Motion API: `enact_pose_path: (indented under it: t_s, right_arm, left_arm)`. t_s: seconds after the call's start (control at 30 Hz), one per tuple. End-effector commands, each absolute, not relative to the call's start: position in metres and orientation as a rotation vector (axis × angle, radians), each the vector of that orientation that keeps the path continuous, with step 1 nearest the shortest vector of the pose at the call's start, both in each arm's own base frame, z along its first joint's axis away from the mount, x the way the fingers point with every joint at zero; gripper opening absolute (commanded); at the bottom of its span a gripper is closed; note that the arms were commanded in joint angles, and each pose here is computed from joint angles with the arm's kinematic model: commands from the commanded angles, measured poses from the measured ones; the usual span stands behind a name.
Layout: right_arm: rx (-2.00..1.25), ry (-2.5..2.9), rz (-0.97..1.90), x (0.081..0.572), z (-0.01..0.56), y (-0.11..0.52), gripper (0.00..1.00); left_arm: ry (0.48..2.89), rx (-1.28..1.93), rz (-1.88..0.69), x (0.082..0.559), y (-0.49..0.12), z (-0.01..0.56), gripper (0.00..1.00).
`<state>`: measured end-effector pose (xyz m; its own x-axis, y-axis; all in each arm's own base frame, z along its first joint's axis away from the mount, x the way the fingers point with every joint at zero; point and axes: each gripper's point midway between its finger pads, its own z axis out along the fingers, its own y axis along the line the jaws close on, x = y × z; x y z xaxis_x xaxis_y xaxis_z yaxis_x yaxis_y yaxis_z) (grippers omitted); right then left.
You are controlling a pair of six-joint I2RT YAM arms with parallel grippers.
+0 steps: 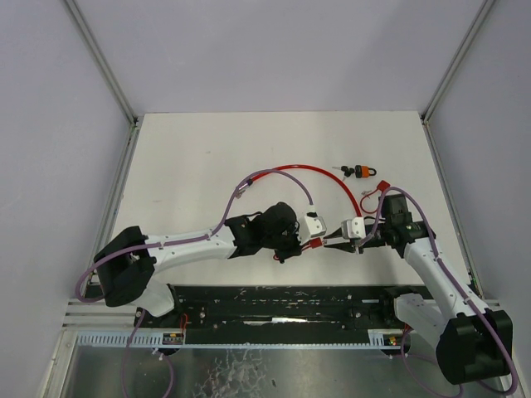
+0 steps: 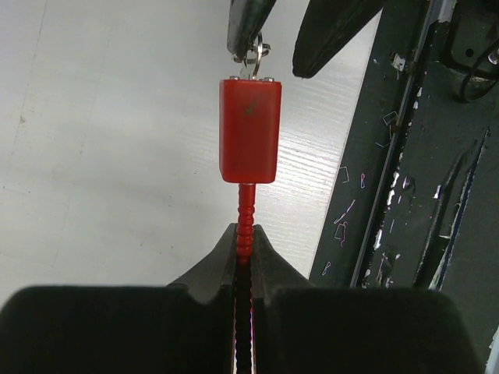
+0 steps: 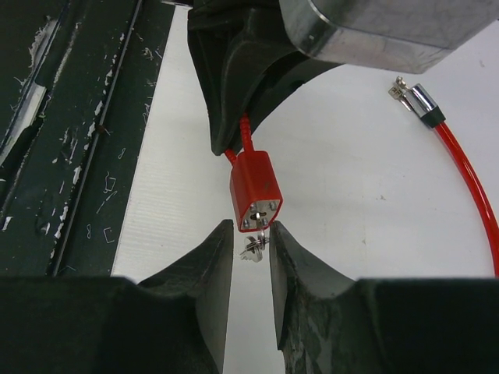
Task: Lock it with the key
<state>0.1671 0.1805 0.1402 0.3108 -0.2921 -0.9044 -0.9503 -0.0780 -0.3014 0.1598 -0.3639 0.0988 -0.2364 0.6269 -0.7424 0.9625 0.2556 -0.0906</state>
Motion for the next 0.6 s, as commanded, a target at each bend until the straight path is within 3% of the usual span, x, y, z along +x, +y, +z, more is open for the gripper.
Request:
enact_pose_path:
  t_s: [0.0,0.57]
  right_arm:
    - [-1.606,1.097,0.841,0.1659,0.1515,0.1873,0.31]
    - [-1.654,1.103,0.788,0.1688,0.1462,0.1864,0.28]
  left_arm:
    - [1.884,1.442,-0.765,0.1637,-0.3754,0.1186,0.00]
    - [1.883,1.469,-0.748,0.1612,-0.3729,0.1163,0.00]
